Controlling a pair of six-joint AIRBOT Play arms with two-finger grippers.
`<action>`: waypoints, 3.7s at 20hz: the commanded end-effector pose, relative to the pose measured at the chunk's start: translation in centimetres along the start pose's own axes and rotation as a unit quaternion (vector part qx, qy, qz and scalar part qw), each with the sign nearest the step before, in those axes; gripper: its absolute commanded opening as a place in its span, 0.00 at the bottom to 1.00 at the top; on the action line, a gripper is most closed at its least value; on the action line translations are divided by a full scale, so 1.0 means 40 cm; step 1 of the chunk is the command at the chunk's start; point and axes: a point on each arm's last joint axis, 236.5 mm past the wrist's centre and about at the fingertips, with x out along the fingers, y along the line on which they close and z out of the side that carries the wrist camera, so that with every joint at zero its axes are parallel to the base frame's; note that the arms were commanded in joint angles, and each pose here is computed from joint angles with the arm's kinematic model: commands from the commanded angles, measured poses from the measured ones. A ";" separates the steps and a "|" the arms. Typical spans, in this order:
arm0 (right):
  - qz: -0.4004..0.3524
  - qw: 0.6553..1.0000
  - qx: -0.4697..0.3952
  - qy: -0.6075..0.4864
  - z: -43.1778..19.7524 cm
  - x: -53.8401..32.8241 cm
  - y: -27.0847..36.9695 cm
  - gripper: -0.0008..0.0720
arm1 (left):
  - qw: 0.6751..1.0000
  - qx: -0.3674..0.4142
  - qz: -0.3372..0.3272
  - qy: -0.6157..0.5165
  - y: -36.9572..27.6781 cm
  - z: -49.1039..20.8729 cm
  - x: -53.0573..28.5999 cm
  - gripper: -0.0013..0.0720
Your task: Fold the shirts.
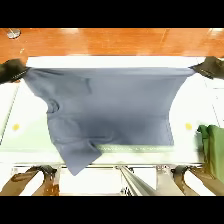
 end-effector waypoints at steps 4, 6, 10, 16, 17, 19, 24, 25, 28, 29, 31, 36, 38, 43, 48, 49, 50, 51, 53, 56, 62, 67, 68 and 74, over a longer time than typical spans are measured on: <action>0.038 0.994 0.097 0.035 0.080 0.371 -0.138 0.06 | 0.991 -0.135 -0.010 -0.007 0.009 0.027 0.324 0.05; 0.052 0.990 0.114 0.069 0.057 0.426 -0.148 0.06 | 0.989 -0.149 -0.013 0.015 0.003 -0.001 0.360 0.05; 0.061 0.984 0.118 0.117 0.002 0.440 -0.147 0.06 | 0.987 -0.130 -0.008 0.097 0.008 -0.097 0.355 0.05; 0.080 0.975 0.073 0.192 -0.060 0.322 -0.118 0.06 | 0.971 -0.058 -0.007 0.232 0.053 -0.225 0.274 0.05; 0.064 0.972 0.058 0.219 -0.097 0.318 -0.131 0.06 | 0.966 -0.048 -0.003 0.253 0.060 -0.252 0.266 0.05; 0.024 0.963 0.033 0.267 -0.173 0.321 -0.171 0.06 | 0.954 -0.042 0.000 0.298 0.071 -0.313 0.251 0.05; -0.006 0.946 0.039 0.322 -0.300 0.341 -0.211 0.06 | 0.929 -0.009 0.057 0.365 0.164 -0.419 0.212 0.05; -0.008 0.945 0.043 0.324 -0.307 0.343 -0.214 0.06 | 0.926 -0.011 0.058 0.372 0.167 -0.436 0.210 0.05; -0.004 0.945 0.052 0.322 -0.308 0.346 -0.207 0.06 | 0.920 -0.015 0.061 0.388 0.174 -0.478 0.207 0.10; -0.005 0.946 0.057 0.319 -0.304 0.348 -0.206 0.06 | 0.919 -0.016 0.062 0.389 0.177 -0.487 0.207 0.10; -0.010 0.946 0.067 0.316 -0.302 0.350 -0.209 0.06 | 0.919 -0.017 0.063 0.389 0.178 -0.489 0.209 0.10; -0.006 0.940 0.088 0.330 -0.302 0.312 -0.199 0.87 | 0.905 -0.036 0.084 0.415 0.200 -0.503 0.173 0.98; -0.021 0.950 0.092 0.296 -0.249 0.256 -0.223 0.86 | 0.888 -0.049 0.089 0.449 0.217 -0.524 0.123 0.98; -0.086 0.970 0.120 0.194 -0.227 0.084 -0.319 0.86 | 0.873 -0.073 0.100 0.472 0.253 -0.635 0.012 0.98; -0.042 0.972 0.180 0.142 -0.413 0.080 -0.248 0.86 | 0.881 -0.165 0.023 0.443 0.177 -0.721 -0.040 0.98; -0.013 0.971 0.197 0.135 -0.427 0.089 -0.215 0.86 | 0.880 -0.178 0.020 0.439 0.174 -0.728 -0.048 0.98; 0.020 0.969 0.208 0.132 -0.435 0.097 -0.181 0.86 | 0.879 -0.183 0.021 0.440 0.176 -0.738 -0.059 0.98; 0.045 0.967 0.211 0.134 -0.440 0.100 -0.155 0.86 | 0.876 -0.186 0.022 0.444 0.178 -0.749 -0.068 0.98; 0.061 0.966 0.211 0.137 -0.444 0.099 -0.137 0.86 | 0.869 -0.192 0.022 0.455 0.175 -0.778 -0.080 0.98; 0.063 0.965 0.211 0.142 -0.449 0.097 -0.133 0.86 | 0.869 -0.164 0.038 0.465 0.209 -0.808 -0.089 0.98; 0.067 0.964 0.212 0.147 -0.453 0.095 -0.127 0.86 | 0.877 -0.219 -0.024 0.427 0.135 -0.849 -0.035 0.98; 0.048 0.958 0.250 0.129 -0.433 0.087 -0.166 0.86 | 0.872 -0.192 -0.041 0.448 0.111 -0.929 -0.047 0.85; 0.032 0.957 0.260 0.126 -0.433 0.075 -0.201 0.86 | 0.872 -0.192 -0.043 0.448 0.109 -0.923 -0.048 0.38; -0.141 0.904 0.275 0.294 -0.713 -0.031 -0.370 0.86 | 0.891 -0.183 -0.066 0.409 0.086 -0.835 -0.014 0.05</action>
